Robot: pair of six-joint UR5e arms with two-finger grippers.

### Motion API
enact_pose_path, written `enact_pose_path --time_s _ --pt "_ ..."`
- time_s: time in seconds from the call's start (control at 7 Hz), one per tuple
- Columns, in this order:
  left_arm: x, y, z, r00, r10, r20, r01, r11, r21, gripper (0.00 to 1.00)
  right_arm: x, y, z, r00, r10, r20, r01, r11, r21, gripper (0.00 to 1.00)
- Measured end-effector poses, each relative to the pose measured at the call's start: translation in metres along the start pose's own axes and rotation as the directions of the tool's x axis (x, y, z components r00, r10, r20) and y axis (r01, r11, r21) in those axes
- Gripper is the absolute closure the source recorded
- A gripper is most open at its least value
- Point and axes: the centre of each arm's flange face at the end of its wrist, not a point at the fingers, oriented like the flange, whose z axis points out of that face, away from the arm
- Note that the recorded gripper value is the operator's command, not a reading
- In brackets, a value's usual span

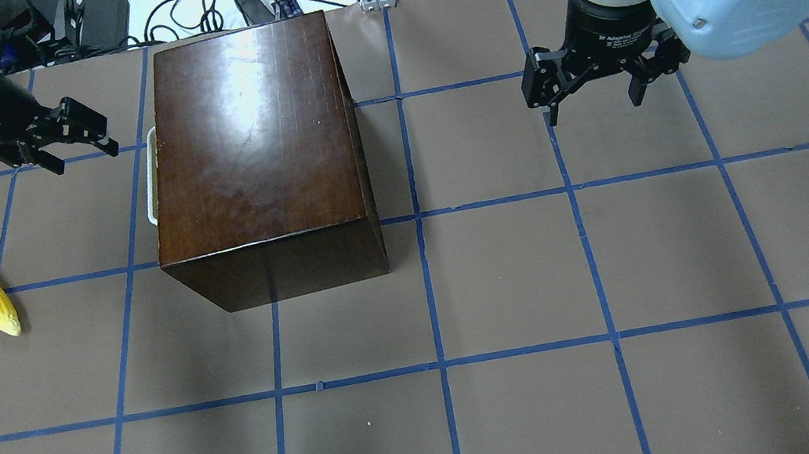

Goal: Open drawer and put corn inside
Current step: 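Move the left gripper outward and down beside the white drawer handle, then close the left gripper on the white drawer handle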

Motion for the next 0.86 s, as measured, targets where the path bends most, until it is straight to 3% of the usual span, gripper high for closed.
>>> enact_pose_path --time_s 0.43,0.86 --pt "0.000 -0.004 0.022 1.000 0.005 -0.022 -0.006 1.000 -0.025 0.00 0.000 0.000 0.000 1.000 0.000 -0.001 0.000 1.000 0.000 0.00" --pt "0.001 -0.009 0.038 0.996 0.000 -0.087 -0.003 1.000 -0.028 0.00 0.000 0.000 0.000 1.000 0.000 -0.001 0.000 1.000 0.000 0.00"
